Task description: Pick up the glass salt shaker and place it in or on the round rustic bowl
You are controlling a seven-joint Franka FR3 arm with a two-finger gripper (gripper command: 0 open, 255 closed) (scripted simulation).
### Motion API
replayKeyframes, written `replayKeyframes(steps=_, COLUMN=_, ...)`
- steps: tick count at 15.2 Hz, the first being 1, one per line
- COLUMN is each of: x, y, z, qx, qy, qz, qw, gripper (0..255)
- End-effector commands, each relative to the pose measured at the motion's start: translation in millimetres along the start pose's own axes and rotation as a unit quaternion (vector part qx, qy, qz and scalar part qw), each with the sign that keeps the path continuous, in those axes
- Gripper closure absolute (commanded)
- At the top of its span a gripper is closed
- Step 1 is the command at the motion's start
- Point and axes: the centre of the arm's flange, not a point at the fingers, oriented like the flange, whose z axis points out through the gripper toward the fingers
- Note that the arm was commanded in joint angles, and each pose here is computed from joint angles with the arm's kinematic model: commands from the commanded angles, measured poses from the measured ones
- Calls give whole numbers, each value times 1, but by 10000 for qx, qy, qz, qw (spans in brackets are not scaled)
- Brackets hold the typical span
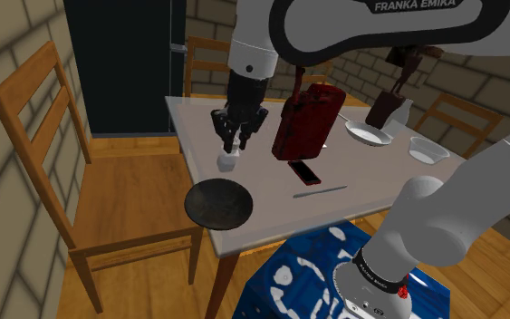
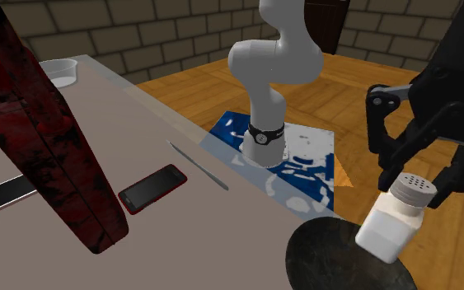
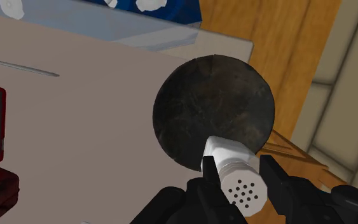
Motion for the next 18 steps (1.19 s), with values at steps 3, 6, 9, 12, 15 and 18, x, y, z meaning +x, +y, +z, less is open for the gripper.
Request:
replayKeyframes(steps=3, x=-1, y=-2, z=20, qx=1, qy=0, qz=3, qw=10000, gripper=255)
replayKeyframes(steps=6, x=-1, y=-2, z=36, qx=1, qy=0, qz=3, qw=10000, gripper=255)
replayKeyframes(steps=9, x=-1, y=-2, z=51, qx=1, qy=0, qz=3, qw=10000, gripper=255)
replayKeyframes(steps=12, x=-1, y=-2, z=67, qx=1, qy=0, qz=3, qw=10000, gripper=255)
replayKeyframes(steps=15, x=-1, y=-2, z=83, qx=1, qy=0, qz=3, qw=10000, gripper=255)
replayKeyframes(steps=18, x=-1, y=-2, z=100, qx=1, qy=0, qz=3, qw=10000, gripper=255)
